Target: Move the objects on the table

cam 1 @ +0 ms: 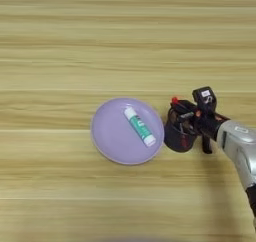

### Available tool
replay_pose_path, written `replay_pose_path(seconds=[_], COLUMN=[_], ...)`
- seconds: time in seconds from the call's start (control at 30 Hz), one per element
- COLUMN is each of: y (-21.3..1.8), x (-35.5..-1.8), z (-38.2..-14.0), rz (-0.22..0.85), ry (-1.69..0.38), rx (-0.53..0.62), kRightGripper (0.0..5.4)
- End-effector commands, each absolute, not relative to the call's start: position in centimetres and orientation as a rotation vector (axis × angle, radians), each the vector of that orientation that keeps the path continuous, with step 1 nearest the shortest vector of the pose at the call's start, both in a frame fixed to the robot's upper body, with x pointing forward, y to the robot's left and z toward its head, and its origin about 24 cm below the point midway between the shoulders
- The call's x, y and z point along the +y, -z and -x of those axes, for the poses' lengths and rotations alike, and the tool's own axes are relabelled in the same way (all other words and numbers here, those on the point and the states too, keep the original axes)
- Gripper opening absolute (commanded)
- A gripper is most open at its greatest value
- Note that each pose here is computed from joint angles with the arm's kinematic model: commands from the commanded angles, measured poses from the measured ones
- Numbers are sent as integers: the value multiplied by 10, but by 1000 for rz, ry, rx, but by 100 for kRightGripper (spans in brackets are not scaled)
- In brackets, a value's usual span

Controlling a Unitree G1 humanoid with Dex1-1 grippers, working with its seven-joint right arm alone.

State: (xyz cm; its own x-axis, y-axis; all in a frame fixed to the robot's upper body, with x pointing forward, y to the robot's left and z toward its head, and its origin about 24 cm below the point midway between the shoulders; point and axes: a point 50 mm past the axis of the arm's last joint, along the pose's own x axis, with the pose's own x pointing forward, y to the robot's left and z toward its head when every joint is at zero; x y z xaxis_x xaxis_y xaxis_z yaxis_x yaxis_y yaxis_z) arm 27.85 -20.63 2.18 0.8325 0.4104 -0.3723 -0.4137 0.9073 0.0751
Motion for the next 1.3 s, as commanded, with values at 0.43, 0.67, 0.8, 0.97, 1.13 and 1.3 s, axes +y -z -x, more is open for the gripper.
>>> replay_pose_path(seconds=[0.43,0.67,0.8,0.97,1.13,1.3], y=[-65,-70,-73,-78,-82,-86], x=[-207,-209,-210,-213,-212,-212], z=[-295,-295,-294,-292,-291,-290], rz=[90,108,112,115,117,118], ry=[-431,-428,-423,-415,-414,-415], rx=[216,197,190,174,162,153], kRightGripper=[77,77,77,77,77,77])
